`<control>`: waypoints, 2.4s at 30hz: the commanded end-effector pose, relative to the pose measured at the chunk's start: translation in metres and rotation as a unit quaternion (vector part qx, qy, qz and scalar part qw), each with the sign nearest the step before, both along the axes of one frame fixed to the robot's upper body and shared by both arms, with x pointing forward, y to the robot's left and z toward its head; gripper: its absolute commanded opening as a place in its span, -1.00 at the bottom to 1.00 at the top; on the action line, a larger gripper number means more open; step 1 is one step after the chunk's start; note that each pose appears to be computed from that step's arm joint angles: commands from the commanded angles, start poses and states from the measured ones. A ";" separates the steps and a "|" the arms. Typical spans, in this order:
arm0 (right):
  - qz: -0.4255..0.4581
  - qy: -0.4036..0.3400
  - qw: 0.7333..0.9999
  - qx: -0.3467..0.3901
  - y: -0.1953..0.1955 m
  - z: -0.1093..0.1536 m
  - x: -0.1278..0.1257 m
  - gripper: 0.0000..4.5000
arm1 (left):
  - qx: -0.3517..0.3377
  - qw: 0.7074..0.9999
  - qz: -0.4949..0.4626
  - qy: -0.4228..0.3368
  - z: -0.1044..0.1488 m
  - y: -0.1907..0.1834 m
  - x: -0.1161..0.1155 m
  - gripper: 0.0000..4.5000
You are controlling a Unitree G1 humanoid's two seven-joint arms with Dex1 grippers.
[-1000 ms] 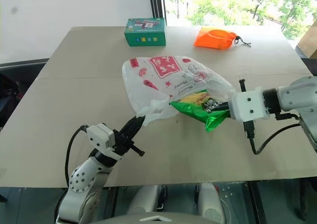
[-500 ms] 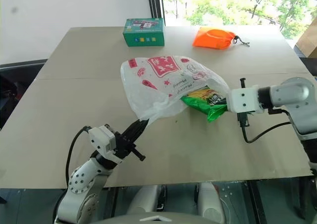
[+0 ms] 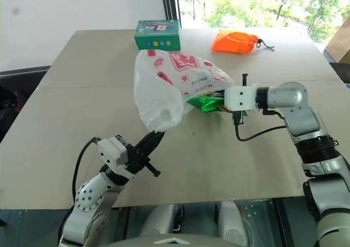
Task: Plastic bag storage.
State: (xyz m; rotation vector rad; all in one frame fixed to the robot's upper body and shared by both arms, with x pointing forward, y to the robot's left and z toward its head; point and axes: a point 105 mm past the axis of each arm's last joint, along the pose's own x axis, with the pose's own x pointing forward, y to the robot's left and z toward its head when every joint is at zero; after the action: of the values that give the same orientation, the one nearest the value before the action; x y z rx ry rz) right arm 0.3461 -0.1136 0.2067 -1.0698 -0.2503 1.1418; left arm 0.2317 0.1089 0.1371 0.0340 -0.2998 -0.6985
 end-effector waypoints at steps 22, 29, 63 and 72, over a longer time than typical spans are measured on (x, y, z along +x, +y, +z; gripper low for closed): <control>-0.007 -0.110 0.987 0.116 0.011 0.088 -0.015 -0.98 | -0.025 1.000 0.008 -0.017 0.015 0.013 0.007 -1.00; -0.038 -0.146 0.983 0.108 0.043 0.060 0.024 -0.98 | -0.044 0.999 0.001 -0.017 0.019 0.011 0.009 -1.00; -0.300 0.224 0.850 0.371 -0.026 -0.046 -0.032 0.20 | -0.038 0.998 0.046 -0.015 0.023 0.019 0.022 -0.13; -0.402 0.261 0.768 0.424 -0.035 -0.082 -0.001 0.20 | 0.034 0.998 0.029 -0.045 0.030 -0.004 0.019 0.32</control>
State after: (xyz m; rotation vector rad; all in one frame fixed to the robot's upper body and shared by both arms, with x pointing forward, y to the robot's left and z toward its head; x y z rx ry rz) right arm 0.3408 -0.1434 0.1146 0.0240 0.1864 0.4156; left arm 0.2549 0.1112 0.1547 0.1083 -0.3163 -0.6383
